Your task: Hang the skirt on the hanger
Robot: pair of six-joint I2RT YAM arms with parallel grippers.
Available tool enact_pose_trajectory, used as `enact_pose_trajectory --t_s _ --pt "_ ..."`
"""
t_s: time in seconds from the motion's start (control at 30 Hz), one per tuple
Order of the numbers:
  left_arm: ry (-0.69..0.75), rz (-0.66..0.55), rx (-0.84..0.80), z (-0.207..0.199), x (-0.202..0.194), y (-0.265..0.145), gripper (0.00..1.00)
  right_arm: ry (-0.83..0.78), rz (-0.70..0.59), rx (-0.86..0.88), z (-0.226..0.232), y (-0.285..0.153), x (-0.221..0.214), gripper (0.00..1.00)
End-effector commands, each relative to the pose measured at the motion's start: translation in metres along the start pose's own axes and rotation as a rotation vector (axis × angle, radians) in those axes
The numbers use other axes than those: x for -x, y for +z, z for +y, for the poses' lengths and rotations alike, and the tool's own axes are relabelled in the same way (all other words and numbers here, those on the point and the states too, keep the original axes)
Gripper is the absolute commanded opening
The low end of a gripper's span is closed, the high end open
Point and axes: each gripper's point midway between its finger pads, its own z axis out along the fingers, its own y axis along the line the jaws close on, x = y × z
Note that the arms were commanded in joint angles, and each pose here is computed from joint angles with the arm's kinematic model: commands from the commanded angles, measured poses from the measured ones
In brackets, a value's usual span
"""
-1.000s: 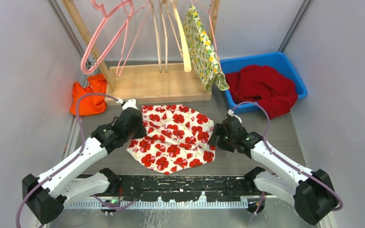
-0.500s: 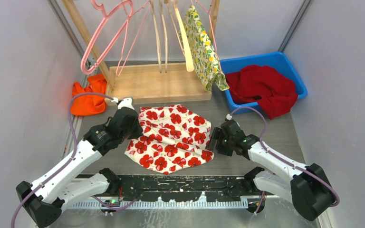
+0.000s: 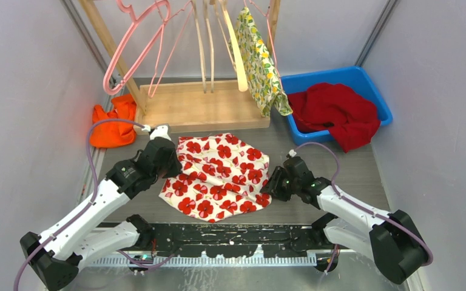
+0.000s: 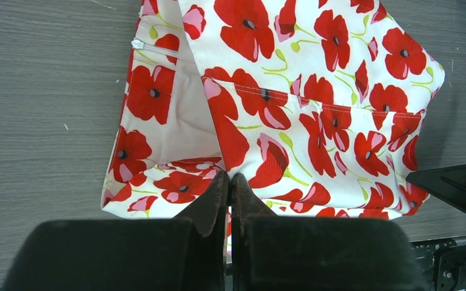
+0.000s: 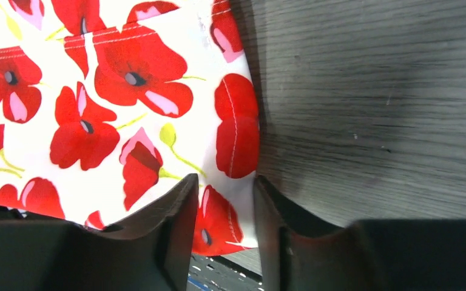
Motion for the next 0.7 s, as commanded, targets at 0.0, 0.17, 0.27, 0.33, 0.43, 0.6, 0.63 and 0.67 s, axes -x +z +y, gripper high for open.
enact_pose_trajectory --t_s 0.0,0.17,0.27,0.33,0.43,0.6,0.63,0.67 --pt "-0.012 -0.037 -0.009 0.001 0.007 -0.004 0.00 0.031 -0.015 0.120 0.026 -0.005 0.005 0.37" --pt "-0.011 -0.044 -0.013 0.000 0.012 -0.010 0.00 0.024 -0.036 0.156 0.041 -0.018 0.012 0.10" --pt "-0.001 -0.056 -0.027 -0.003 0.022 -0.021 0.00 -0.002 -0.065 0.181 0.056 -0.034 0.021 0.01" --pt "0.004 -0.068 -0.036 -0.005 0.029 -0.031 0.00 -0.022 -0.089 0.202 0.068 -0.045 0.029 0.01" --pt "0.006 -0.103 -0.076 -0.015 0.049 -0.050 0.00 -0.071 -0.144 0.231 0.095 -0.072 0.048 0.01" --pt "0.020 -0.173 -0.129 -0.030 0.085 -0.080 0.00 -0.159 -0.241 0.256 0.139 -0.120 0.081 0.01" --pt "0.028 -0.187 -0.131 -0.031 0.092 -0.086 0.00 -0.179 -0.263 0.258 0.147 -0.129 0.088 0.01" --pt "0.029 -0.203 -0.134 -0.033 0.100 -0.092 0.00 -0.197 -0.286 0.260 0.155 -0.138 0.095 0.01"
